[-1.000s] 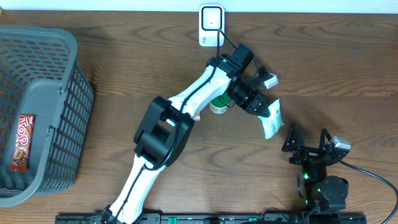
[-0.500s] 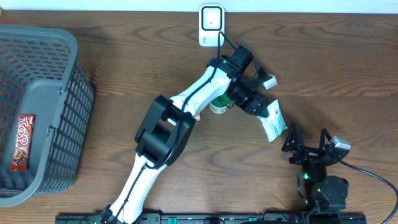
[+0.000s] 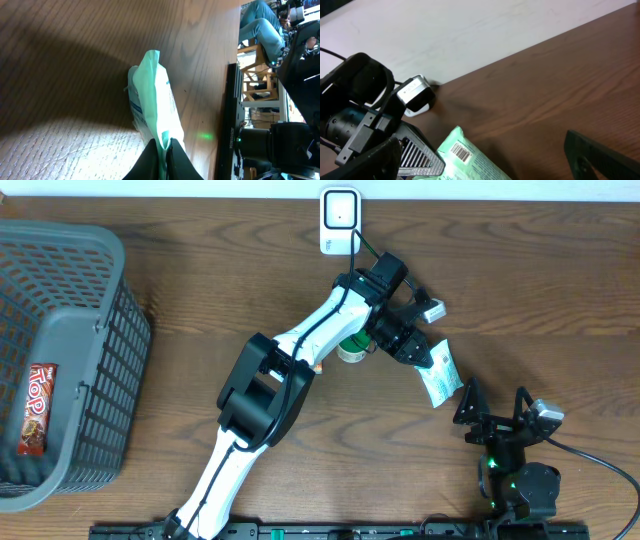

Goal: Scan the item barcode
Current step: 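Lower the wipes pack onto the table right of the jar and release, then reach the left gripper into the basket and grasp the red Top bar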

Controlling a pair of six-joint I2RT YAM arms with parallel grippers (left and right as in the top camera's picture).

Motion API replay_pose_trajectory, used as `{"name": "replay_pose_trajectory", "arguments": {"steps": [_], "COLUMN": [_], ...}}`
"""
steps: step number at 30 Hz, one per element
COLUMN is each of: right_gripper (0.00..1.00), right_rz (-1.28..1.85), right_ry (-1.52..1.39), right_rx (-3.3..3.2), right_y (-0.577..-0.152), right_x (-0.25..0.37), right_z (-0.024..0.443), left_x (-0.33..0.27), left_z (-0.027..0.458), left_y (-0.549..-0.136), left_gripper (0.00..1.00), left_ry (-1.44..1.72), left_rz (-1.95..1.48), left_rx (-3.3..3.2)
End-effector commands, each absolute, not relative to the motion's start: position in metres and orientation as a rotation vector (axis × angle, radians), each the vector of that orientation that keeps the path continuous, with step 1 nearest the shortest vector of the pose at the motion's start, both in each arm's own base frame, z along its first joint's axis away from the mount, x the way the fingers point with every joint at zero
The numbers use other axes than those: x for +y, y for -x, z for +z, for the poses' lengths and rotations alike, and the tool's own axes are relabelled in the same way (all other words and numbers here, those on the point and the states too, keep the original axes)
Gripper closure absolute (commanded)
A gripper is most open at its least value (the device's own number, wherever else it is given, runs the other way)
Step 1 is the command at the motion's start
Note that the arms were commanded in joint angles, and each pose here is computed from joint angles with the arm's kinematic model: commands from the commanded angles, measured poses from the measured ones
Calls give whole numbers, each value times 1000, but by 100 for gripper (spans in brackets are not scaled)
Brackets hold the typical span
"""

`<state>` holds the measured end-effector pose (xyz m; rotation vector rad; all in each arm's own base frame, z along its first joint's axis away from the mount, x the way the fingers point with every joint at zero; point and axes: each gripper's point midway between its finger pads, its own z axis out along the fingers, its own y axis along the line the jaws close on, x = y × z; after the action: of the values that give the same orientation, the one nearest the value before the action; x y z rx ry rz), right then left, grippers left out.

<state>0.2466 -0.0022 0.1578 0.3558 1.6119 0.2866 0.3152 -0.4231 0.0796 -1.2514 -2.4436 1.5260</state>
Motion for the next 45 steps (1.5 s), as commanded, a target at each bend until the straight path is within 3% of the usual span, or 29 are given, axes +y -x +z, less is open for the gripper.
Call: {"name": "replay_pose_trajectory", "arguments": {"steps": [1,7,8,9,10,11,17,23,26,30,34,36,39,42,45], "right_gripper": [1,1,1,1,1,1,1,1,1,1,1,1,1,1,1], "right_rz": [282,282,282,282,281,282,282,282,281,281,282,281,281,281,282], "right_ry": [-362,-362,-362,-362,-361,-362,-362,-362,-361,-361,-362,-362,-362,-362,-362], "right_rx": [1613,1613,1613,1612,1612,1612,1613,1613,1613,1612,1613,1612,1612,1612,1612], "right_y": [-246,-246,-246,-246,-246,-246,-246,-246,-246,-246,-246,-246,-246,-246,-246], "right_x": [-3,-3,-3,-3,-3,-3,-3,-3,-3,-3,-3,-3,-3,-3,-3], "right_z": [157,157,157,157,157,157,157,157,157,157,157,157,157,157,157], "left_x": [-423,-423,-423,-424,-424,-424,-412,-358,-304,-202,-63,-5,71,138,164], "left_z": [81,82,82,85,88,90,139,260,338,434,475,468,443,400,363], "left_y": [-320,-320,-320,-321,-321,-323,-340,-361,-370,-360,-327,-304,-266,-224,-215], "left_gripper": [93,93,84,50,26,18,16,16,16,15,16,16,15,15,15], "left_ry": [1252,1247,1233,1216,1214,1212,1280,1446,1344,765,-671,-1267,-1910,-2350,-2374], "left_rz": [1523,1522,1521,1521,1523,1508,1379,1070,783,328,-88,-205,-448,-734,-798], "left_rx": [-2459,-2461,-2464,-2469,-2473,-2494,-2712,-3214,-3625,-4171,-4307,-4122,-3698,-3125,-2896]}}
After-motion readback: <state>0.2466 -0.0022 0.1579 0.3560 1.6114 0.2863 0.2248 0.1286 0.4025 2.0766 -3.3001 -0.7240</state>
